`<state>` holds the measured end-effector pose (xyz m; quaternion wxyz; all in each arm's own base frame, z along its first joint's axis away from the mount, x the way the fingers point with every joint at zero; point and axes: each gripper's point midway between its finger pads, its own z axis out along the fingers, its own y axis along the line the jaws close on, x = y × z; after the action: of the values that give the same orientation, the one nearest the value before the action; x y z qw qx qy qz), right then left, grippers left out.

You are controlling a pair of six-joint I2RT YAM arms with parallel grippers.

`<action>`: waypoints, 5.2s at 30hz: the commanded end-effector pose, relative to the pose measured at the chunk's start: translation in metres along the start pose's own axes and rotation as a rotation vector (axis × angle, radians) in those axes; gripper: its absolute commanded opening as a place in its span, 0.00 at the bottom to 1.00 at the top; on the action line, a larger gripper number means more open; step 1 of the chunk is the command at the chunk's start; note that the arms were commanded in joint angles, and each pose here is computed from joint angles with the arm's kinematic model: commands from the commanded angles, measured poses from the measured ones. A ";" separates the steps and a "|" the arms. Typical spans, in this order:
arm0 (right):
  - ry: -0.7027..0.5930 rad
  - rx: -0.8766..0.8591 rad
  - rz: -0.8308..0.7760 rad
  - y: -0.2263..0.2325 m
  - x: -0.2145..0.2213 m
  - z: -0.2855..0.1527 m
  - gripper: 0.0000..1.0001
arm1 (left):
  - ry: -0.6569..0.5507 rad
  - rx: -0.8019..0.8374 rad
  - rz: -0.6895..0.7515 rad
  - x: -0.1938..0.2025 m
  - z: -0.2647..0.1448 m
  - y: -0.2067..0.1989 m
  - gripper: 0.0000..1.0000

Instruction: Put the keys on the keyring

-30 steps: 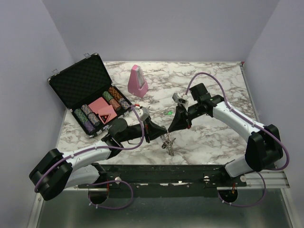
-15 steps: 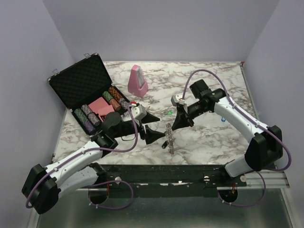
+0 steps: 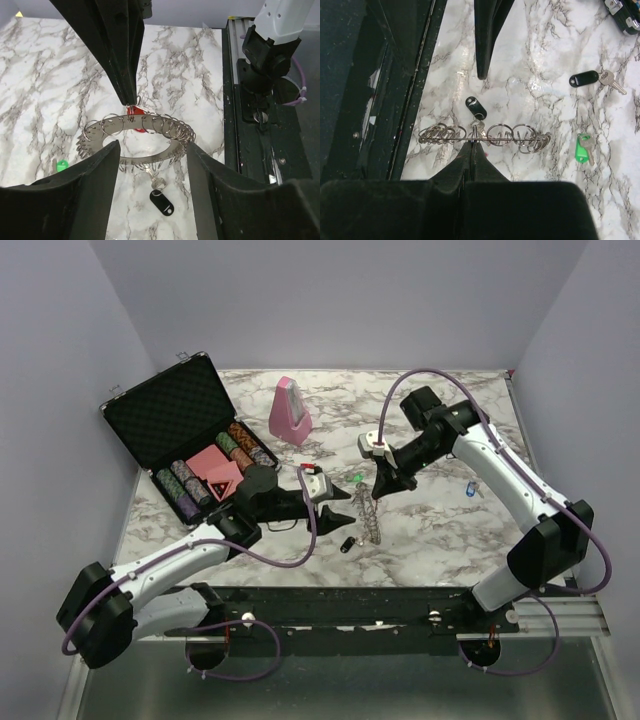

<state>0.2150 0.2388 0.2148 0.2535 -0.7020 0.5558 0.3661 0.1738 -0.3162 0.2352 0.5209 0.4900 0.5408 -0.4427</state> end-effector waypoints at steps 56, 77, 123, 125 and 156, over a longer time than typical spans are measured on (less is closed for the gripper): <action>-0.175 -0.145 0.105 0.028 -0.018 0.013 0.34 | -0.186 -0.169 -0.111 -0.020 0.031 0.024 0.00; -0.556 -0.047 0.302 0.002 -0.041 -0.020 0.36 | -0.548 -0.227 -0.261 -0.043 0.006 0.025 0.00; -0.387 0.194 0.279 -0.033 -0.023 -0.004 0.39 | -0.437 -0.601 -0.559 -0.027 0.016 0.062 0.00; -0.380 0.201 0.283 -0.035 -0.022 -0.002 0.36 | -0.439 -0.600 -0.560 -0.028 0.016 0.062 0.00; -0.337 0.136 0.208 -0.019 -0.020 0.009 0.00 | -0.487 -0.655 -0.562 -0.033 0.003 0.068 0.00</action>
<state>0.2385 0.2616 0.2214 0.3631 -0.5490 0.6035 0.4500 0.2362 -0.3214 0.2390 0.5905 0.0520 0.6635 -0.4565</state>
